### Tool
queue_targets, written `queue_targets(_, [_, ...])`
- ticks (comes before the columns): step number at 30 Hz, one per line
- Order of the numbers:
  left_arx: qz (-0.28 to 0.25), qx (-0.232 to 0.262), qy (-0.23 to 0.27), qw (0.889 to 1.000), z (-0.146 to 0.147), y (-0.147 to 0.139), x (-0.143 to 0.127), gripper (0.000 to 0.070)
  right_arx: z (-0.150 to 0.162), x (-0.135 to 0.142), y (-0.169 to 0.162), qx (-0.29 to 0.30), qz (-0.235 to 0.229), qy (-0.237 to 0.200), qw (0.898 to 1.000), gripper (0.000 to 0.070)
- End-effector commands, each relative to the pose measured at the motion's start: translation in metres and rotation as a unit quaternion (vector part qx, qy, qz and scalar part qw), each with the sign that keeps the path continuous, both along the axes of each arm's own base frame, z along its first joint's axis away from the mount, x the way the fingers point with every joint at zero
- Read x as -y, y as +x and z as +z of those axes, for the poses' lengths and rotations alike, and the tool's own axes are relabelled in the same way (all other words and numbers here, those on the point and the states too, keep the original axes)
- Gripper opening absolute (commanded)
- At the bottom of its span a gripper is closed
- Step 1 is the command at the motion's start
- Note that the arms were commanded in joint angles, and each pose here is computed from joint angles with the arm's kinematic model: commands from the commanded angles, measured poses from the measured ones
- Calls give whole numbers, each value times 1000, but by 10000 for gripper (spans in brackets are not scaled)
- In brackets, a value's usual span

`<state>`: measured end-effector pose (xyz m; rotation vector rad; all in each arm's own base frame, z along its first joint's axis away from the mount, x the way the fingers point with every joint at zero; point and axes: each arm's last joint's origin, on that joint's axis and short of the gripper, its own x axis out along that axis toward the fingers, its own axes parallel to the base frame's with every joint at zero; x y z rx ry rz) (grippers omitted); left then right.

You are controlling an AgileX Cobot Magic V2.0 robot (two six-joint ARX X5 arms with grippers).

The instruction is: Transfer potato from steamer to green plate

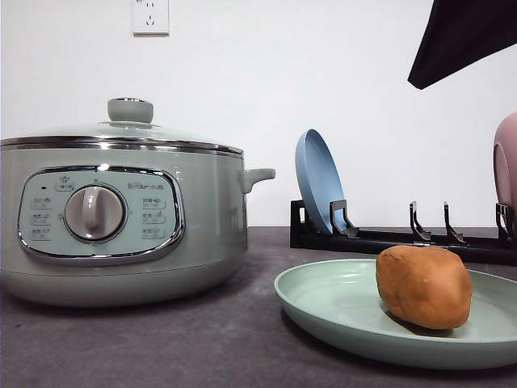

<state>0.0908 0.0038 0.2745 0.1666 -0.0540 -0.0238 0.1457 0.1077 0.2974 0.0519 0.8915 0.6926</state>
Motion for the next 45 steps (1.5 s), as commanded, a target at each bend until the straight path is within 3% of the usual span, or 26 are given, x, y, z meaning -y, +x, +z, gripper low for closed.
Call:
queue_targets(1, [6, 0, -9, 1000, -13, 0, -1, 0, 4, -2, 1, 10, 6, 3, 1000, 0])
queue_targets(10, [9, -45, -21, 999, -77, 2, -1, 0, 4, -2, 1, 10, 6, 3, 1000, 0])
queue_targets(19, [10, -69, -27, 997, -108, 3, -1, 0, 4, -2, 1, 10, 6, 3, 1000, 0])
queue_targets(27, [11, -125, -33, 992, -124, 3, -1, 0, 4, -2, 1, 10, 6, 3, 1000, 0])
queue_targets(45, [11, -119, -36, 992, -122, 4, -1, 0, 4, -2, 1, 10, 6, 4, 1000, 0])
